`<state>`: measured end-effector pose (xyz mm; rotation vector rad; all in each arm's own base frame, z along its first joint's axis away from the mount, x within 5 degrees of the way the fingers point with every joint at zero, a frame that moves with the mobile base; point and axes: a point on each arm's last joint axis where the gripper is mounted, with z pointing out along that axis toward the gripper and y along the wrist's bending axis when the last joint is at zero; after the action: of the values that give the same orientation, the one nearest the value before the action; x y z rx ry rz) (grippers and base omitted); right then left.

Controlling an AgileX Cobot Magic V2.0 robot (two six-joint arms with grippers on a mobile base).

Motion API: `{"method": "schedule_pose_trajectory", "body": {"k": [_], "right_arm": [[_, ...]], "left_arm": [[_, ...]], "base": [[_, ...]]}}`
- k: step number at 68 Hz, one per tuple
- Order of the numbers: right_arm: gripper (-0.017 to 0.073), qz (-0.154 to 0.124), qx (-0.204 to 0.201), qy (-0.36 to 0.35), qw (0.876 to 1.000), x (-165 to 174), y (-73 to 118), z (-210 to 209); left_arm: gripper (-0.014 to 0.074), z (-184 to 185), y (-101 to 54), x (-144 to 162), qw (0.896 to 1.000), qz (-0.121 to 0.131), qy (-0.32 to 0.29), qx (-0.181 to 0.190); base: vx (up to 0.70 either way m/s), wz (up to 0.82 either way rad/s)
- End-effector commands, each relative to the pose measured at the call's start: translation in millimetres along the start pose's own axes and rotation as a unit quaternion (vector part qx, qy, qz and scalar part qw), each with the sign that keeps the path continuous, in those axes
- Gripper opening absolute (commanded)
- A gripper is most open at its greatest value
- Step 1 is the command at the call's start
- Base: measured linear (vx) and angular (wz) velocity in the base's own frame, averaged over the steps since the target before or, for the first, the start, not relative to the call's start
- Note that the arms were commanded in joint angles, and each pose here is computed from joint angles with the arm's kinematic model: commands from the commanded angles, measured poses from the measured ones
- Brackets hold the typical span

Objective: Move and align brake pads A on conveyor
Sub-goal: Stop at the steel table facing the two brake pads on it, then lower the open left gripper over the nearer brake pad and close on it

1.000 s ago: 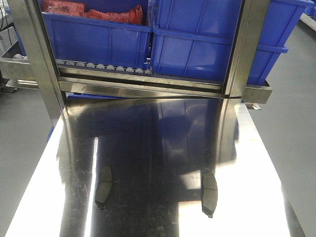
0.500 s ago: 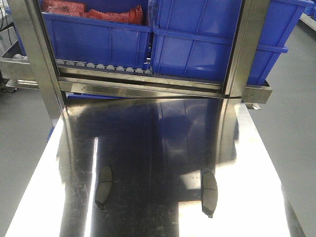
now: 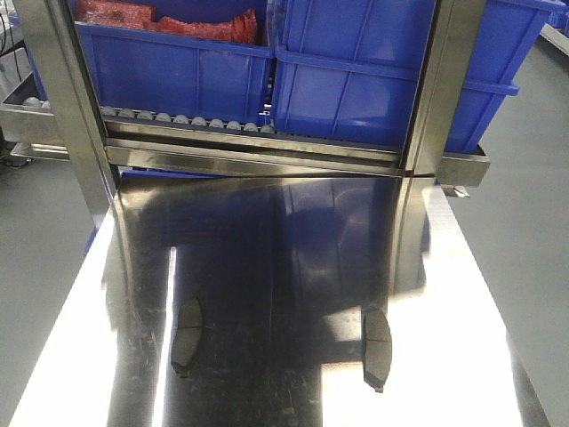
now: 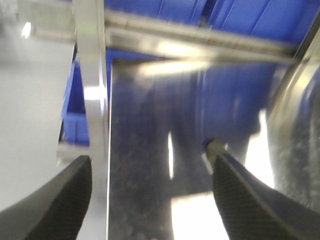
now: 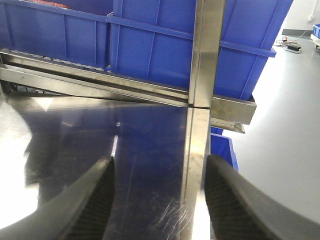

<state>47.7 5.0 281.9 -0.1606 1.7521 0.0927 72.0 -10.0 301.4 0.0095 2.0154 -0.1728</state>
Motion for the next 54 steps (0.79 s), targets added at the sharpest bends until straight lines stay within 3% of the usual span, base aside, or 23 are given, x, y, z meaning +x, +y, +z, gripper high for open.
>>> {"method": "schedule_pose_trajectory", "body": {"k": [1, 17, 25, 30, 37, 46, 54], "right_arm": [[0.0398, -0.008, 0.001, -0.042, 0.999, -13.6, -0.2, -1.3], [0.0398, -0.008, 0.001, -0.042, 0.999, -13.6, -0.2, -1.3], [0.0398, -0.008, 0.001, -0.042, 0.999, -13.6, -0.2, -1.3], [0.0398, -0.008, 0.001, -0.042, 0.999, -13.6, -0.2, -1.3], [0.0398, -0.008, 0.001, -0.042, 0.999, -13.6, -0.2, -1.3], [0.0398, -0.008, 0.001, -0.042, 0.999, -13.6, -0.2, -1.3], [0.0398, -0.008, 0.001, -0.042, 0.999, -13.6, -0.2, -1.3]], "left_arm": [[0.0502, 17.8, -3.9, -26.5, 1.0, -0.001, 0.025, -0.004], [0.0502, 82.6, -6.1, -35.0, 0.983, 0.015, 0.182, -0.025], [0.0502, 113.0, -8.0, -31.3, 0.971, 0.003, 0.237, -0.024], [0.0502, 129.1, -11.9, -32.4, 0.966, -0.021, 0.259, -0.014], [0.0502, 148.3, -19.7, -39.5, 0.959, -0.025, 0.28, 0.017], [0.0502, 168.2, -38.1, -48.6, 0.953, -0.011, 0.298, 0.059], [0.0502, 186.1, -63.9, -52.5, 0.947, 0.013, 0.309, 0.085]], "base": [[0.0, 0.0], [0.0, 0.0], [0.0, 0.0], [0.0, 0.0], [0.0, 0.0], [0.0, 0.0], [0.0, 0.0]]}}
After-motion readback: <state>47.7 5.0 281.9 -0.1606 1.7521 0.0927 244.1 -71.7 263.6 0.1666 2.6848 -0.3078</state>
